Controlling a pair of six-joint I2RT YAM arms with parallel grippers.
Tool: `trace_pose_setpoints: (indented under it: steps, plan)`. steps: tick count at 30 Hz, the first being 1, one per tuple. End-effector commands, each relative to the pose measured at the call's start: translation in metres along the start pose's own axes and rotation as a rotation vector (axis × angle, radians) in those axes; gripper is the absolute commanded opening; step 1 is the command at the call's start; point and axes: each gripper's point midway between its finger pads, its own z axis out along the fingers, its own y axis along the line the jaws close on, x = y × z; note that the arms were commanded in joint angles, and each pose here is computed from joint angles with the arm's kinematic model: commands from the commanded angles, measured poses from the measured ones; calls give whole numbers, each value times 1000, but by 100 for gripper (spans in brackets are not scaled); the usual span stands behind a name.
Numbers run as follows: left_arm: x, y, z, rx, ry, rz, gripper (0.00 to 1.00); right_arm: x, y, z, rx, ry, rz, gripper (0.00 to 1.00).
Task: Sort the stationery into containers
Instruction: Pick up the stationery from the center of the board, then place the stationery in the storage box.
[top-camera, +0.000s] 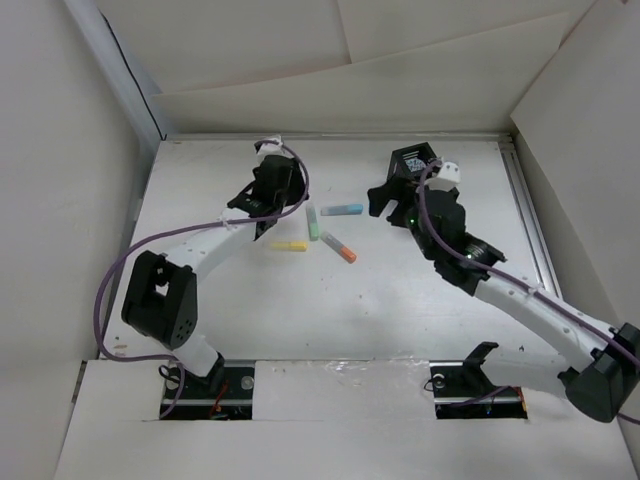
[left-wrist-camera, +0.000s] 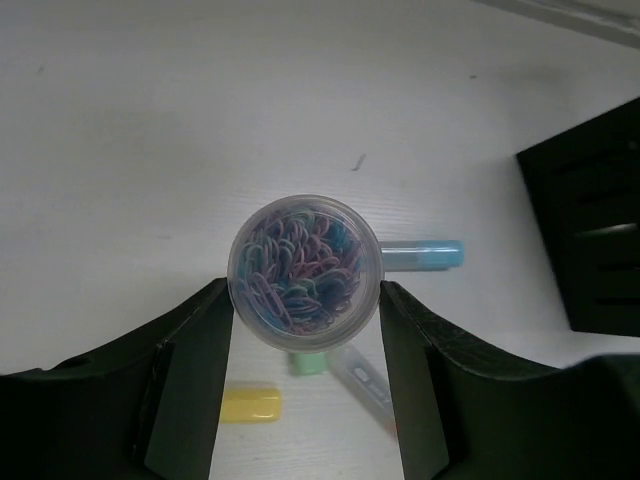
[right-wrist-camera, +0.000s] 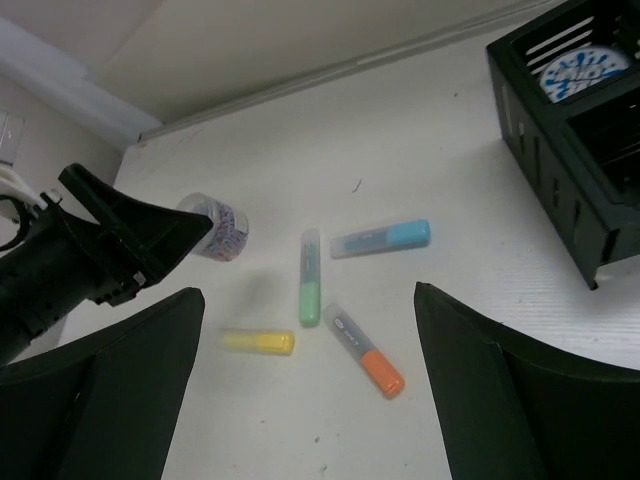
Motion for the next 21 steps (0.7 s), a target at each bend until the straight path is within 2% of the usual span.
trace_pose_setpoints:
  steps: [1,2,3,5,7,8,10,11,13,16,17,18,21]
  plan:
    - [-55,-68,-28,200,-96,-41,29,-68,-9,-24,47,-161,94,93]
    - [-59,-94,-30,243,-91,-20,29,-79,-18,-28,73,-185,101,93]
    - [-45,-100,-24,246,-63,-4,29,-86,-20,-33,73,-204,111,93]
    - [-63,-135,-30,313,-82,19,29,-101,-25,-45,74,-234,136,96]
    - [-50,-169,-22,375,-43,42,28,-111,-27,-53,75,-254,146,96]
    - [-68,-191,-30,423,-72,33,28,-112,-31,-55,85,-256,153,96]
    - [-57,-217,-20,474,-41,59,28,-113,-36,-59,96,-256,151,96]
    - [-77,-231,-26,508,-70,47,28,-119,-38,-64,99,-269,157,96]
    - [-66,-251,-13,548,-41,59,28,-124,-45,-71,118,-285,174,96]
    - [-80,-276,-12,626,-65,37,28,-134,-47,-84,109,-315,197,96]
    - [-68,-282,-2,646,-39,31,28,-135,-48,-84,109,-315,197,96]
    - [-79,-291,-5,676,-66,11,28,-138,-47,-88,95,-321,202,96]
    - [-71,-303,7,696,-78,-2,28,-135,-47,-87,87,-304,196,96]
